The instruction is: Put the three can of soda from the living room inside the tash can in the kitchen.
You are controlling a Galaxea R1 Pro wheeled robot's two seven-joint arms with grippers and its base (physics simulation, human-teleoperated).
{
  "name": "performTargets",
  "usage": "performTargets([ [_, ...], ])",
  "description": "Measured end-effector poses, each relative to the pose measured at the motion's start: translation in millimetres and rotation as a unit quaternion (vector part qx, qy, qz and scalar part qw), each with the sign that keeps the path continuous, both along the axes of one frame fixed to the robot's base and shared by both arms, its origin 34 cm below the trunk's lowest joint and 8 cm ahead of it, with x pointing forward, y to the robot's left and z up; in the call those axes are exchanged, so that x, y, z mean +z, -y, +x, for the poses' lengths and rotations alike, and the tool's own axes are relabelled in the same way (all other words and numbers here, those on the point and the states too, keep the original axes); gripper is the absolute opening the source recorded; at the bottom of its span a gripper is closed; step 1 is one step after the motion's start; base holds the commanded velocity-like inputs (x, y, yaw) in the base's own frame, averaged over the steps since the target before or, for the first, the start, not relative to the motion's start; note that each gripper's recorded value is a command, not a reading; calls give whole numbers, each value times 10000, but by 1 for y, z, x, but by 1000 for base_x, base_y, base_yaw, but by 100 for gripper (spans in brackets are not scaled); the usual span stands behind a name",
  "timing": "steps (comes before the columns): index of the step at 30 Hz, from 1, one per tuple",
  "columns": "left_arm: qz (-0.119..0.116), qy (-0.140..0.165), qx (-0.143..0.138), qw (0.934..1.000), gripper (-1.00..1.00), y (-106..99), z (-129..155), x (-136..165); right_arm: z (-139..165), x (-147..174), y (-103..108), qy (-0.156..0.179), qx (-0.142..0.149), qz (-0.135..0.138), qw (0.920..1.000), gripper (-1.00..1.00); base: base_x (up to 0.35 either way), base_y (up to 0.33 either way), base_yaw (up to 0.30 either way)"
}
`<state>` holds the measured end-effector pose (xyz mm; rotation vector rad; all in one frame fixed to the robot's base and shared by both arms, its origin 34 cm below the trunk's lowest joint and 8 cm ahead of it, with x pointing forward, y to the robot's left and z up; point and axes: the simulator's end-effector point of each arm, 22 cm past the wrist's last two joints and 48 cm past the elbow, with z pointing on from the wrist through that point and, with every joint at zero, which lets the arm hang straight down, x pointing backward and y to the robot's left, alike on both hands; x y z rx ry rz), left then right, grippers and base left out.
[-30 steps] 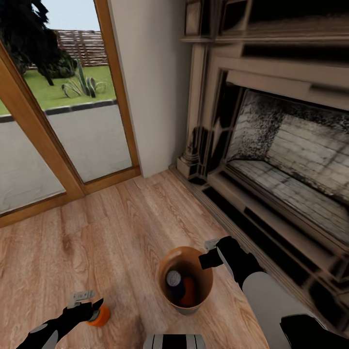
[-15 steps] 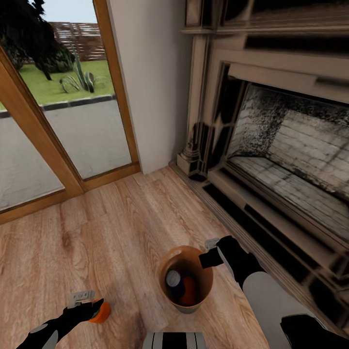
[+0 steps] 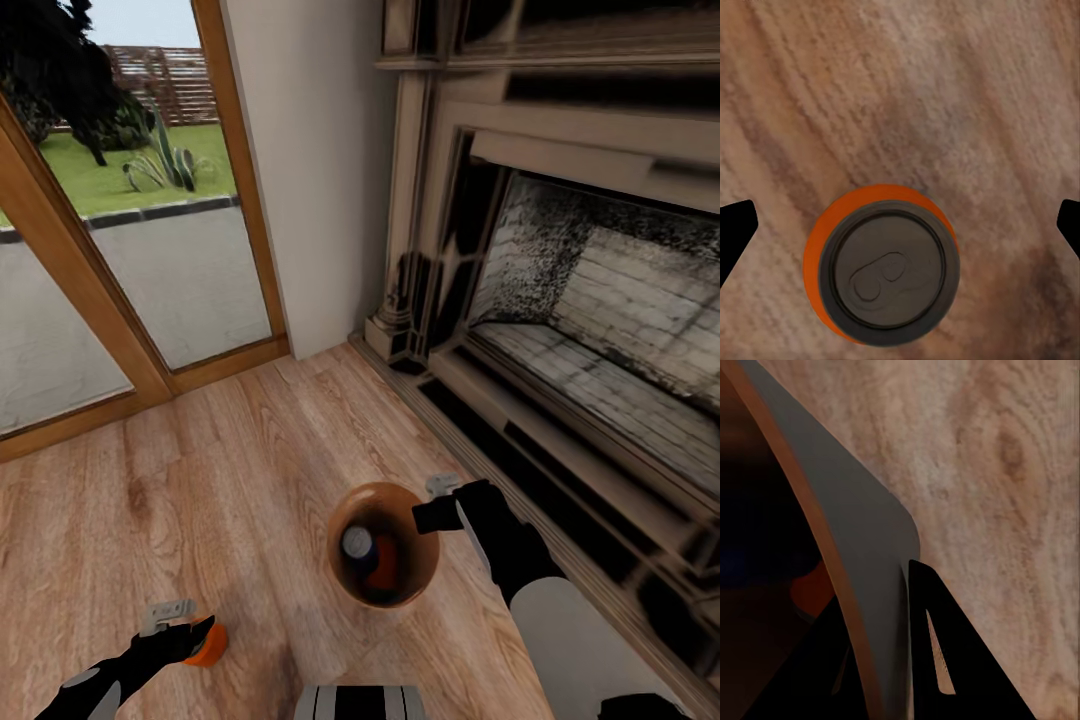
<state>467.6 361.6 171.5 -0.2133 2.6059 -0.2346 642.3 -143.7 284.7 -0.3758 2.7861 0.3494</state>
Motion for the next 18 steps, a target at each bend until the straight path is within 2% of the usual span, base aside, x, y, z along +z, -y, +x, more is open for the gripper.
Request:
performTargets([
  [10,-1,-202,-2,9998,100,0,-13,-15,-7,-19,0,-143,9,-1,9999,-100,0,0,0],
  [18,5,-167,4,9999,100,0,-12,-15,-9,-20,-1,-162,12,9,9999,-100,0,0,0],
])
